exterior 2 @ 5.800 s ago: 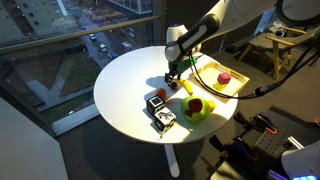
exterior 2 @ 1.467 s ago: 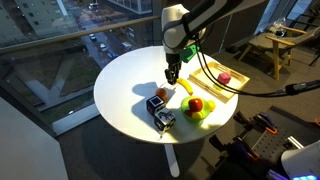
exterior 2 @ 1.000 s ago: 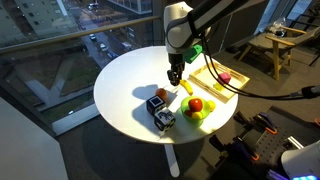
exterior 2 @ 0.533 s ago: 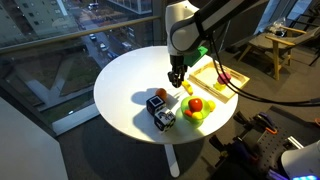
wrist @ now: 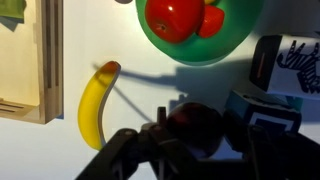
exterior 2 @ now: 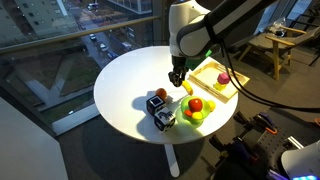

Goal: Pick up the brown plush toy and put it in the green bowl

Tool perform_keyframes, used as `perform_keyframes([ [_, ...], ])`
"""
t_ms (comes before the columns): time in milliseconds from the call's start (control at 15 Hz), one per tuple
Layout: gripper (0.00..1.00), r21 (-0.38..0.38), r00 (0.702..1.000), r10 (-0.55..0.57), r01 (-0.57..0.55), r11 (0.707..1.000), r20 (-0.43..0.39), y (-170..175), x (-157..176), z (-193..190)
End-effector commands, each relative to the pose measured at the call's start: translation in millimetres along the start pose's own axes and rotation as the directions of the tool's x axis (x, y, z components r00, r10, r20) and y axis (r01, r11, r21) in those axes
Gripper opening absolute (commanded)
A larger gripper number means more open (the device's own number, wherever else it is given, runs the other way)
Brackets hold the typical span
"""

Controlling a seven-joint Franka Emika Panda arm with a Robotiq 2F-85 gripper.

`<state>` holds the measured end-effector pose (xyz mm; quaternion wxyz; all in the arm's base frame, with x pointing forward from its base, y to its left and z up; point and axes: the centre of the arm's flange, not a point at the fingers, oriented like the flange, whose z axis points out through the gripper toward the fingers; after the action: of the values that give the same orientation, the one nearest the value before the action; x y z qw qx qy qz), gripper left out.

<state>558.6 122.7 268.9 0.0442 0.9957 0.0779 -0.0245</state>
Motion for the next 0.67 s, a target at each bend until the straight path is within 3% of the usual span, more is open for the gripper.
perform_keyframes([
  [0,0.59,0.0,1.0,0.001,-0.001,1.0,0.0,0.0,-0.5,0.1],
  [600,0.59,0.0,1.0,0.0,0.0,1.0,0.007,-0.4,-0.7,4.2],
])
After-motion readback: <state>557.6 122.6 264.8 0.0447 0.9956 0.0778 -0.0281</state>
